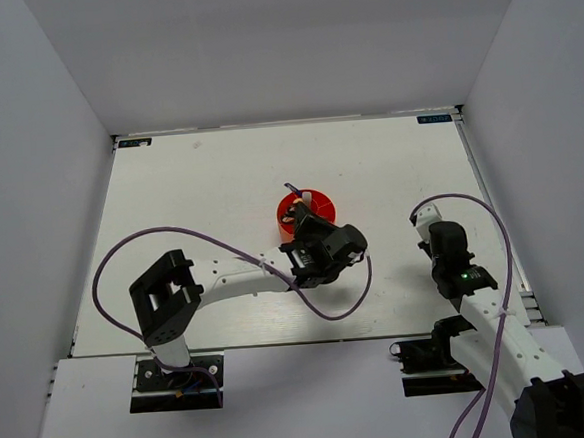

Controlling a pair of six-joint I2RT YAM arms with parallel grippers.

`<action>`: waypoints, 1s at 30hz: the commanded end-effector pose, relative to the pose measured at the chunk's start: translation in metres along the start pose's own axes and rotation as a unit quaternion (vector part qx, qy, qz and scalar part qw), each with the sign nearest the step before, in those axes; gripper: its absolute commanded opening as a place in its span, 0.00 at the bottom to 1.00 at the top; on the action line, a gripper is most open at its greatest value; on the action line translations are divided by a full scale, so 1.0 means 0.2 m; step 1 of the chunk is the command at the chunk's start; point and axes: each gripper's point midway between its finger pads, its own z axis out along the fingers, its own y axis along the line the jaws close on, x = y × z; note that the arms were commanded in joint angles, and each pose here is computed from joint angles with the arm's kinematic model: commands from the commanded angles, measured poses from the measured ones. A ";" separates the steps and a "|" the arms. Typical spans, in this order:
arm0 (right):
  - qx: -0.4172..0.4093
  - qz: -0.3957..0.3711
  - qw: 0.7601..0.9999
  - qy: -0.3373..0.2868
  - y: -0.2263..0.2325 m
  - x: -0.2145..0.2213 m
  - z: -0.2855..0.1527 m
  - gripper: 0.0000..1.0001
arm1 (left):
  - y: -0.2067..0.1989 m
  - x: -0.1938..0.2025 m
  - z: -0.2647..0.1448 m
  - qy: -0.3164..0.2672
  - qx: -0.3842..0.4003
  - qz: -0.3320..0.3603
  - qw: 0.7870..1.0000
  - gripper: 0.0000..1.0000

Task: Sort the stationery into containers
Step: Place the scissors in the storage box.

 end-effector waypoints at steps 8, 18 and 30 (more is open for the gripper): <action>0.010 0.029 0.999 -0.025 -0.04 -0.06 0.00 0.00 | 0.01 -0.08 -0.04 -0.005 -0.025 0.017 1.000 0.00; 0.008 0.033 0.999 -0.022 -0.04 -0.05 0.00 0.00 | 0.00 -0.10 -0.02 -0.003 -0.040 0.020 0.999 0.08; 0.007 0.034 0.999 -0.023 -0.04 -0.05 0.00 0.00 | 0.04 -0.12 -0.04 -0.005 -0.054 0.009 0.998 0.37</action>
